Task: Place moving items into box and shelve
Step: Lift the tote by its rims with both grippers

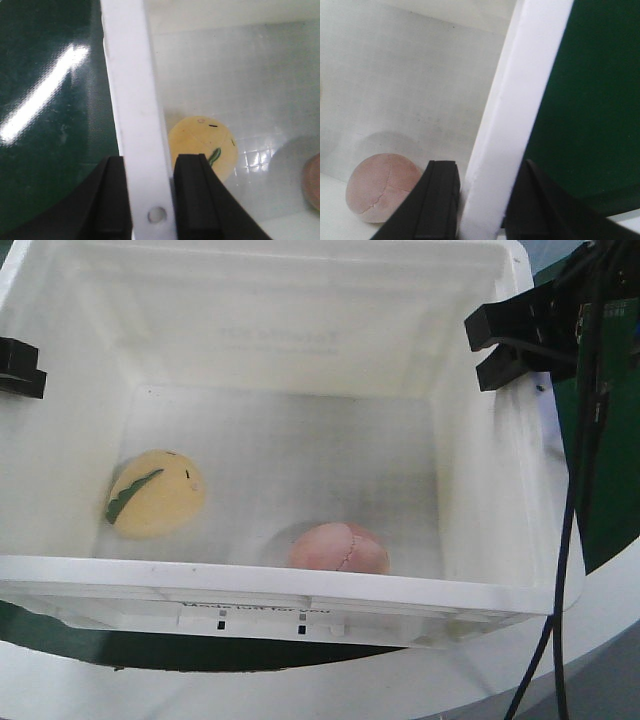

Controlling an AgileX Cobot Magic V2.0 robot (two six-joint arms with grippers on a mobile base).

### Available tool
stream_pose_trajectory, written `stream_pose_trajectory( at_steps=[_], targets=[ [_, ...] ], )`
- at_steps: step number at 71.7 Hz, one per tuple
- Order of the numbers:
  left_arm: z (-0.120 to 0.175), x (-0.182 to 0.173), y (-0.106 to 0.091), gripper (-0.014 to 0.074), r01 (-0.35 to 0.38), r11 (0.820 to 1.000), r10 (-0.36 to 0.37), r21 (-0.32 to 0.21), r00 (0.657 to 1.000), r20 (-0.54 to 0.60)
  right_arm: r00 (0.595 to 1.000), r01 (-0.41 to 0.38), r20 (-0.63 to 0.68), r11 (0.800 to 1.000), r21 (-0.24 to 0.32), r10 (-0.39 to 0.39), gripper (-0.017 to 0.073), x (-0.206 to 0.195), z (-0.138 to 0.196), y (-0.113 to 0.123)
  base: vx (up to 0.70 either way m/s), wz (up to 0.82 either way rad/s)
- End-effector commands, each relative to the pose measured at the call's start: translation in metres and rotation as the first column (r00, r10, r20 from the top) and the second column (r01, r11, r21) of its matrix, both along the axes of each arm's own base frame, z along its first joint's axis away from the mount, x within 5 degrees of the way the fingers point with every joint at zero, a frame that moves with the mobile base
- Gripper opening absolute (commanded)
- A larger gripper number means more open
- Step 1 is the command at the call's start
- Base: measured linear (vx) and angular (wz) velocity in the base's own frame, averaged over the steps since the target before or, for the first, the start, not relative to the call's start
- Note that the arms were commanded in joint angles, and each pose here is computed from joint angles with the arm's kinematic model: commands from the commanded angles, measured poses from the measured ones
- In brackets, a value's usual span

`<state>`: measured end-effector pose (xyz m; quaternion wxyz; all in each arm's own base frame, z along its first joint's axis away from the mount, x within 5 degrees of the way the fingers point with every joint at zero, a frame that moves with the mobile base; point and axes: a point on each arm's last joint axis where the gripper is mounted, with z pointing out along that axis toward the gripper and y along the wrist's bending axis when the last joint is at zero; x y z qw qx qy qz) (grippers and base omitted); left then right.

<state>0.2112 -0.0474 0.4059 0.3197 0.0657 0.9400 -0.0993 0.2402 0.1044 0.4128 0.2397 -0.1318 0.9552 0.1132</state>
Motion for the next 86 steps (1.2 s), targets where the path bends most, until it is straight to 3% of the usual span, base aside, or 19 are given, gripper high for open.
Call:
stream_pose_trajectory(
  at_steps=[1, 24, 86],
  targets=[
    [0.028, 0.000, -0.003, -0.0020, 0.005, 0.996, 0.012, -0.089, 0.981, 0.192, 0.987, -0.027, 0.162, 0.995, 0.092, 0.012, -0.0012, -0.006, 0.029, 0.001, 0.00, 0.00],
    [0.022, -0.007, -0.003, -0.0020, 0.016, 0.997, -0.009, -0.069, 0.995, 0.103, 0.990, -0.030, 0.140, 0.995, 0.090, 0.017, -0.0012, -0.008, 0.027, 0.001, 0.00, 0.00],
    [0.026, -0.013, -0.002, -0.0017, 0.017, 0.997, -0.008, -0.073, 0.992, 0.126, 0.990, -0.030, 0.141, 0.996, 0.089, 0.017, -0.0012, -0.007, 0.027, 0.001, 0.00, 0.00]
  ],
)
